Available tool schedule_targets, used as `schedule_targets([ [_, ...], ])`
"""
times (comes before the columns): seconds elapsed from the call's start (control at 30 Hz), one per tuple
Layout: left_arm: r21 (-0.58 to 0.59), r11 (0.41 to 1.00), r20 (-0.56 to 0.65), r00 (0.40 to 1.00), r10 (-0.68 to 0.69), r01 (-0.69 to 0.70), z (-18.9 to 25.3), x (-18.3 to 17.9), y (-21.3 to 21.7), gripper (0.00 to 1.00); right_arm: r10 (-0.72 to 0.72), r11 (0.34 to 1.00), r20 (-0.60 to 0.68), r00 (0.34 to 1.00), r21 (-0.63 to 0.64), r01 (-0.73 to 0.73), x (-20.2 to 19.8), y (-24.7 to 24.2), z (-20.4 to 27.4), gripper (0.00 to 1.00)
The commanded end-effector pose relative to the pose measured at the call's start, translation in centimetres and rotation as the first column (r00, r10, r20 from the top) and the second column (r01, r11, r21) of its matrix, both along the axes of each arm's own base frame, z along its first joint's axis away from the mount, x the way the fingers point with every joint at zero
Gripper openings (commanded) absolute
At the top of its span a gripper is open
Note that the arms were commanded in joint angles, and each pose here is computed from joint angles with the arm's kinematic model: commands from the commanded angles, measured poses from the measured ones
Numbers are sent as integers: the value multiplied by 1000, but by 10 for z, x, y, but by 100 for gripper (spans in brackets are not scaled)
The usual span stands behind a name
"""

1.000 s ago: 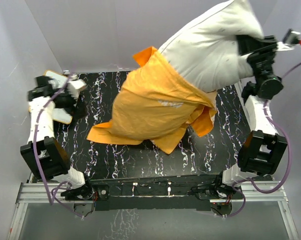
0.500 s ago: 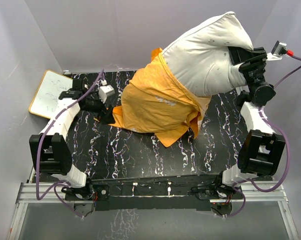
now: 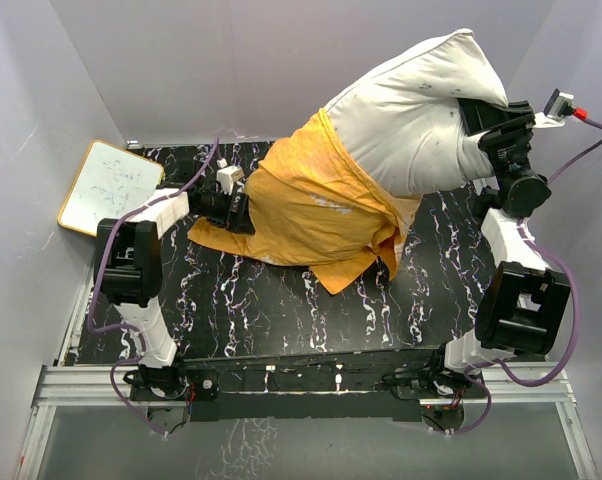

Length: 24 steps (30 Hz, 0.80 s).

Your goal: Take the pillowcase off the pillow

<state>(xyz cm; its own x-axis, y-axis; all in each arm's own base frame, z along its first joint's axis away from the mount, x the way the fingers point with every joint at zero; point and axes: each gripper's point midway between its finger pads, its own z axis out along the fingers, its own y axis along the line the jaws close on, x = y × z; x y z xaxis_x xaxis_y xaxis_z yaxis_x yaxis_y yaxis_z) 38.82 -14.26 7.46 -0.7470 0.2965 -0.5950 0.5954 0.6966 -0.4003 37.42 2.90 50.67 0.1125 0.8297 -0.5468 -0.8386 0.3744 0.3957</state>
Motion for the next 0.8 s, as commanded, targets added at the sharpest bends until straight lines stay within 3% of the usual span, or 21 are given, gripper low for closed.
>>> schedule_targets([
  [0.0,-106,994,24,1000,20,-18,19,19,-25,85,-2,997,235,972,70,-15,-55,-2,51,8],
  [0.1,-84,995,-16,998,55,-56,6,23,-23,52,-2,997,253,967,73,-17,-61,-1,56,8],
  [0.2,-33,996,19,996,89,-88,3,27,-14,5,-7,997,270,963,76,-14,-66,-1,65,8],
  [0.23,-9,995,41,994,104,-103,4,30,-8,0,-6,997,280,960,77,-16,-69,-1,68,8],
  [0.37,59,985,132,979,155,-164,19,44,20,0,-5,996,328,945,88,-25,-80,-1,88,8],
  [0.53,99,944,173,939,295,-315,42,67,94,0,-18,994,384,923,108,-25,-97,-6,113,8],
  [0.77,195,901,302,898,320,-387,68,68,164,0,-45,987,420,906,160,-25,-114,-21,129,8],
])
